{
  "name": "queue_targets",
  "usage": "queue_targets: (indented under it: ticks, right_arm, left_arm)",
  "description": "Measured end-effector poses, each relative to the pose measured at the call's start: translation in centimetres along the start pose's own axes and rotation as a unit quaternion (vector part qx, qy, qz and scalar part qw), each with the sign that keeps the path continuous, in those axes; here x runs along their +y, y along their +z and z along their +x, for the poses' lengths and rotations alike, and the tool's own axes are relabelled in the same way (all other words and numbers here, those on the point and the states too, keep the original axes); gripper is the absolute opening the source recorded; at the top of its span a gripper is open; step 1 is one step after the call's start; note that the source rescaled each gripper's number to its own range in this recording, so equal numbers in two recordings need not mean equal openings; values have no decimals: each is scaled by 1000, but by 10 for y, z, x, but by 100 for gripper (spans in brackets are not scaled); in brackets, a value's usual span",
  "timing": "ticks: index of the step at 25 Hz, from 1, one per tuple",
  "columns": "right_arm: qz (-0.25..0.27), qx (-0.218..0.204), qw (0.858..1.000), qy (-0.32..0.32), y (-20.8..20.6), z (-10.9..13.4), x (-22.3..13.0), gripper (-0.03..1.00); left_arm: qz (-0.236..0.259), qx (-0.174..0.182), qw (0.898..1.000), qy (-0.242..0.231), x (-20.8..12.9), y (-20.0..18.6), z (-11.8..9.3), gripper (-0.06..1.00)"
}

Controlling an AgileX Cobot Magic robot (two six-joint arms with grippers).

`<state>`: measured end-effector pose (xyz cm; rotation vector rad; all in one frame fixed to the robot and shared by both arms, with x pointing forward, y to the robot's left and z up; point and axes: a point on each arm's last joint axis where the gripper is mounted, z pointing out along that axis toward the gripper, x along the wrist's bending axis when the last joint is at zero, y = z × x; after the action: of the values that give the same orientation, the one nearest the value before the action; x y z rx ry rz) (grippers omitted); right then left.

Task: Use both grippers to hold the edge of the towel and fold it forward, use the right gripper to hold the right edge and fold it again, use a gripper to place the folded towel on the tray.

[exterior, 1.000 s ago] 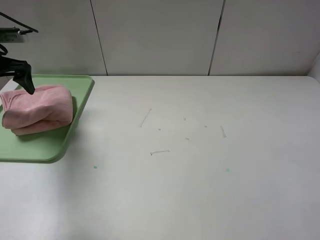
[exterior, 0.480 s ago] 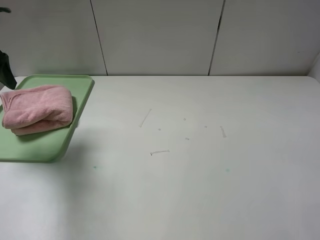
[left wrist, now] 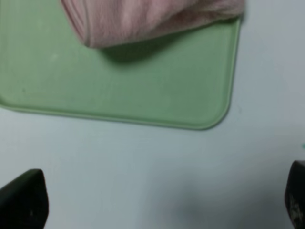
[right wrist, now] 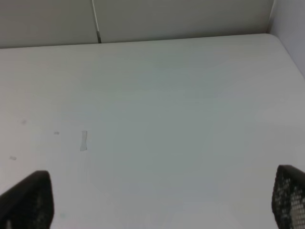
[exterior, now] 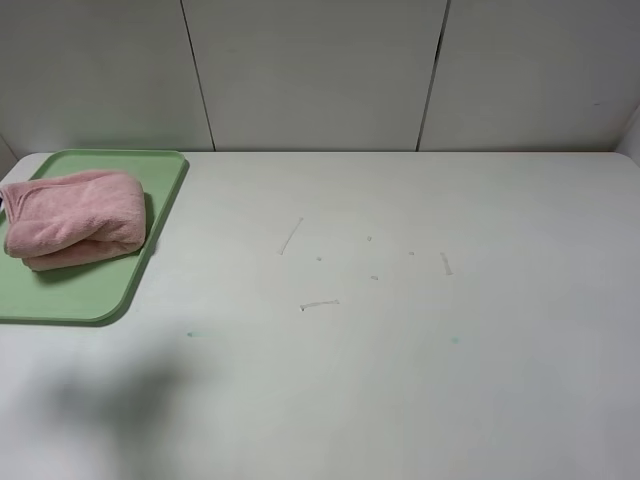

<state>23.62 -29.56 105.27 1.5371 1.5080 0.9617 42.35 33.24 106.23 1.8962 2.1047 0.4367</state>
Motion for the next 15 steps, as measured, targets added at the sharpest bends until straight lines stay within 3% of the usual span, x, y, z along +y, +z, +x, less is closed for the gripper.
queue_targets:
  ticks: [9,15]
  right_arm:
    - [0,0,1000,0,0,0,0,100]
    - [0,0,1000,0,0,0,0,100]
  left_arm:
    - [-66,-7,998,13,-69,-21,-10,100]
    - [-136,-11,991,12,-105,-34,-13,100]
